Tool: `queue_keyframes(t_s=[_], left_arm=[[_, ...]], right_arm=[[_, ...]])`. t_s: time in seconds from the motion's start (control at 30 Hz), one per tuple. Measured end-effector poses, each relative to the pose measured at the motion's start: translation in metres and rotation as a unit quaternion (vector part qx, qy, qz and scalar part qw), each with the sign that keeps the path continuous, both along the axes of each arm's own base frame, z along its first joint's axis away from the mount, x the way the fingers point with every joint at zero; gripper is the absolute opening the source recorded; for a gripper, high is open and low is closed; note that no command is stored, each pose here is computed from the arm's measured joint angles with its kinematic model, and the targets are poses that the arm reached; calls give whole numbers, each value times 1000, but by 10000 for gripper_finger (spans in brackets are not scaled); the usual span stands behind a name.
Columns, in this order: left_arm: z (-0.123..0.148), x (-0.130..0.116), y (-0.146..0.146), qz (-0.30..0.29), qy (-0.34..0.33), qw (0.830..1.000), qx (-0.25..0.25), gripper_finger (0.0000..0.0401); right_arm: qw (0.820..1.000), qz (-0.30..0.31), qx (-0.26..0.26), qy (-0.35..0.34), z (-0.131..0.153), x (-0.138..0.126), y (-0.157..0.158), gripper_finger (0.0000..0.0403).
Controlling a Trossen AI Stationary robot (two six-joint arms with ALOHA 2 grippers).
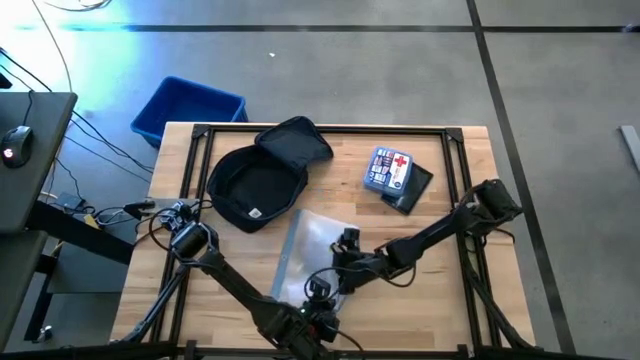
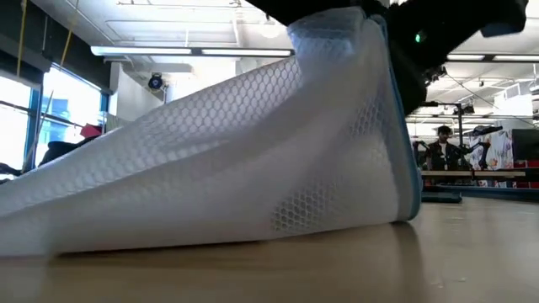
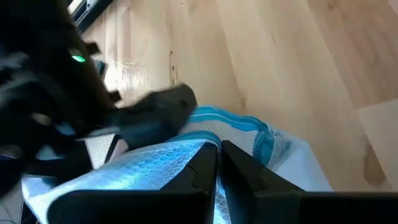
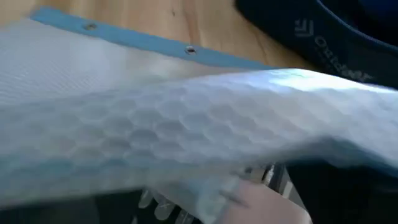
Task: Unpack backpack
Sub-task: Put the white adaptor into the transparent zip bag, then close the transparent zip bag
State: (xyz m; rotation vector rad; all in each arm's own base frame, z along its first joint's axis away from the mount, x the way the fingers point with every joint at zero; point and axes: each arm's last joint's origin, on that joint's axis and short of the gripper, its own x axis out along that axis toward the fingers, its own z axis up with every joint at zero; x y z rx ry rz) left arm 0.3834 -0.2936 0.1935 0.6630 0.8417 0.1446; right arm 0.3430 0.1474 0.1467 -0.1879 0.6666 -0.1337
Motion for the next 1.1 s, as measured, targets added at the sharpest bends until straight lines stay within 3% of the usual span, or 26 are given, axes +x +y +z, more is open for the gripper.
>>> queue_keyframes(t_s=[0.37, 0.57, 0.83, 1.1], left_arm=[[-8, -24, 11, 50, 98, 994, 18, 0], [-10, -40, 9, 75, 149, 986, 8, 0], [-10, -42, 8, 77, 146, 986, 9, 0], [-10, -41, 8, 78, 145, 986, 10, 0]], right_arm=[[996, 83, -2, 34, 31, -41, 37, 349], [994, 62, -81, 32, 32, -67, 56, 329], [983, 60, -137, 108, 6, -84, 39, 320], [958, 28, -225, 173, -31, -101, -4, 320]])
